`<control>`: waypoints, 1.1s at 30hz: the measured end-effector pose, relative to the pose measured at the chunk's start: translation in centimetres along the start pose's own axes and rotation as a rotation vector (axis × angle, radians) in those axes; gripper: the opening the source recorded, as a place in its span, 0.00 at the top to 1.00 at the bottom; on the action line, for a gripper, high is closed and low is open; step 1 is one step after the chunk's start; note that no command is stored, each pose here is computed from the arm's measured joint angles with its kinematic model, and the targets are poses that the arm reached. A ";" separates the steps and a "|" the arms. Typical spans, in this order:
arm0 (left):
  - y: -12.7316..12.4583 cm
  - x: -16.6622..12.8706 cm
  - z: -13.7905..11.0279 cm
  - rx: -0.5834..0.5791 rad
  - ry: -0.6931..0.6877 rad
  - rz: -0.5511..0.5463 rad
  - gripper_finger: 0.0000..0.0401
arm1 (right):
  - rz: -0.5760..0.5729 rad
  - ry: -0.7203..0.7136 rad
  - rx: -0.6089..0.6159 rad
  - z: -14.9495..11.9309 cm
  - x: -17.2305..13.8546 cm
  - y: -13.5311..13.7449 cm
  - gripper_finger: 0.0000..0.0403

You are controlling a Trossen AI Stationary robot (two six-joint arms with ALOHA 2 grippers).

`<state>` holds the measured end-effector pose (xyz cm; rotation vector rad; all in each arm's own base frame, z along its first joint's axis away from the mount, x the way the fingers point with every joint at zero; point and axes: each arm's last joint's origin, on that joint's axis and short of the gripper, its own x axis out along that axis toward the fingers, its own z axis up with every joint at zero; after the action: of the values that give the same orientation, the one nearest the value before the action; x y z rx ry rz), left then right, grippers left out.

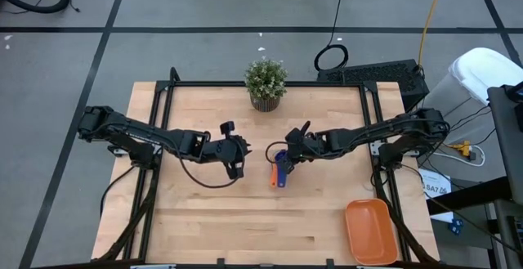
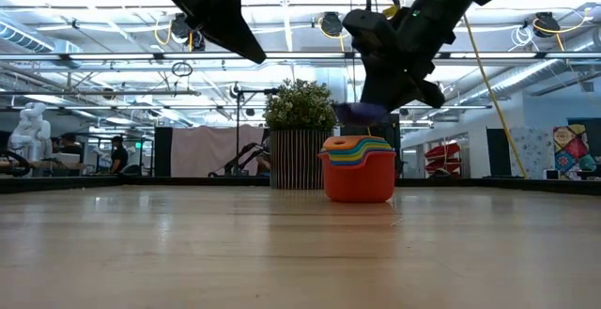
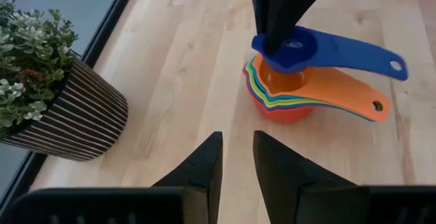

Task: Nest measuring cups in basket
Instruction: Put the nested measuring cups into the orange bin

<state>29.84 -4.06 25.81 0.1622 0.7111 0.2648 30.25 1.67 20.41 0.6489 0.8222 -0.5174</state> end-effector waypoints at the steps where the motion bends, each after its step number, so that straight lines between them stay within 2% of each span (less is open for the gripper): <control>1: -0.1 0.0 0.0 0.002 0.001 -0.001 0.78 | -0.001 -0.004 0.000 0.0 0.0 0.0 0.92; 8: -0.6 -0.2 -0.1 0.016 0.004 -0.014 0.78 | -0.012 -0.017 0.001 0.1 0.0 0.0 0.67; 14: -0.6 -0.3 -0.4 -0.002 0.027 -0.015 0.78 | -0.012 -0.016 -0.004 0.0 0.0 0.0 0.55; 19: -0.9 0.6 -2.4 -0.040 0.068 -0.007 0.78 | -0.023 -0.003 -0.042 -0.2 0.0 -0.1 0.54; 26: -1.8 2.0 -6.9 -0.224 0.094 -0.012 0.78 | -0.113 0.077 -0.148 -2.1 -0.8 -0.2 0.59; 30: -3.0 2.0 -7.7 -0.269 0.021 -0.059 0.78 | -0.185 -0.010 -0.241 -3.0 -2.9 0.1 0.63; 33: -3.5 1.7 -7.4 -0.270 -0.027 -0.065 0.78 | -0.208 -0.146 -0.300 -3.2 -5.5 0.5 0.65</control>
<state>26.84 -6.51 18.34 -0.1141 0.6462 0.2934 25.81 5.13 23.30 0.2473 0.8130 -0.6076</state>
